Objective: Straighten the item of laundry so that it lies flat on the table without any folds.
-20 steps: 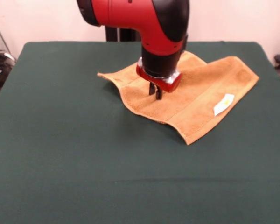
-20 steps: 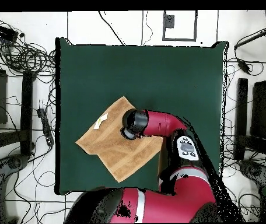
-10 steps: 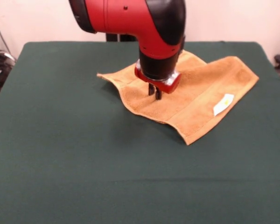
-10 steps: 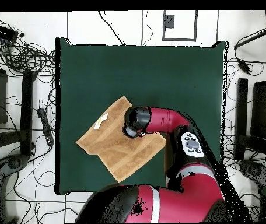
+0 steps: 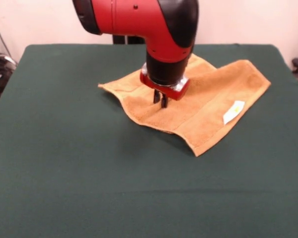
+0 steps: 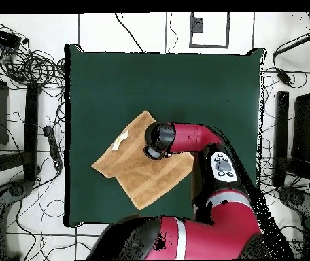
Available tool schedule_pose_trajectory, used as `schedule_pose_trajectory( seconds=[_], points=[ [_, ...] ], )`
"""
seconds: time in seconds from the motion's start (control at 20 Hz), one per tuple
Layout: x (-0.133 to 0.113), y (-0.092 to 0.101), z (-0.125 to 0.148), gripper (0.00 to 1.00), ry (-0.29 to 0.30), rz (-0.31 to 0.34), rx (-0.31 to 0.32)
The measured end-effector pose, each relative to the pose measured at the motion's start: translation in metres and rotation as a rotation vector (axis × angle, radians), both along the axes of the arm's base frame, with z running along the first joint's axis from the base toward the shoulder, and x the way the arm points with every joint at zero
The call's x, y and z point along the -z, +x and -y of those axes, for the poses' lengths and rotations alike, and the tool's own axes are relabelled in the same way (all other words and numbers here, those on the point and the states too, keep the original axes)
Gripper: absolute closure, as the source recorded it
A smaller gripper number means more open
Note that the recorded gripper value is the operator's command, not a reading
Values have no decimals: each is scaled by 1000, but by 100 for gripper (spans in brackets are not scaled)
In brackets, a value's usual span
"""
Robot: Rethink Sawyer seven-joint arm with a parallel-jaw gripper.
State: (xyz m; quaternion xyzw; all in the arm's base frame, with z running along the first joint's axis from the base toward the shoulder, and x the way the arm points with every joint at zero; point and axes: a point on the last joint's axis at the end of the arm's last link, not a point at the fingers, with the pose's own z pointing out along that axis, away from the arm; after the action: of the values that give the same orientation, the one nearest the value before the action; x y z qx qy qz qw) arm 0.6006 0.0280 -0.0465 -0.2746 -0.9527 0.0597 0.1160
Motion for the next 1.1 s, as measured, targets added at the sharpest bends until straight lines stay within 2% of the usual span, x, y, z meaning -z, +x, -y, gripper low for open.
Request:
schedule_pose_trajectory(
  seconds=[0.4,0.75,0.8,0.95,1.1],
  points=[
    [-7,30,29,100,-45,107,-30],
    [-22,65,74,100,-89,231,-21],
    [-24,71,78,0,-95,250,-21],
    [-25,75,82,0,-100,274,-23],
    [-26,83,88,0,-103,337,-25]
  ],
)
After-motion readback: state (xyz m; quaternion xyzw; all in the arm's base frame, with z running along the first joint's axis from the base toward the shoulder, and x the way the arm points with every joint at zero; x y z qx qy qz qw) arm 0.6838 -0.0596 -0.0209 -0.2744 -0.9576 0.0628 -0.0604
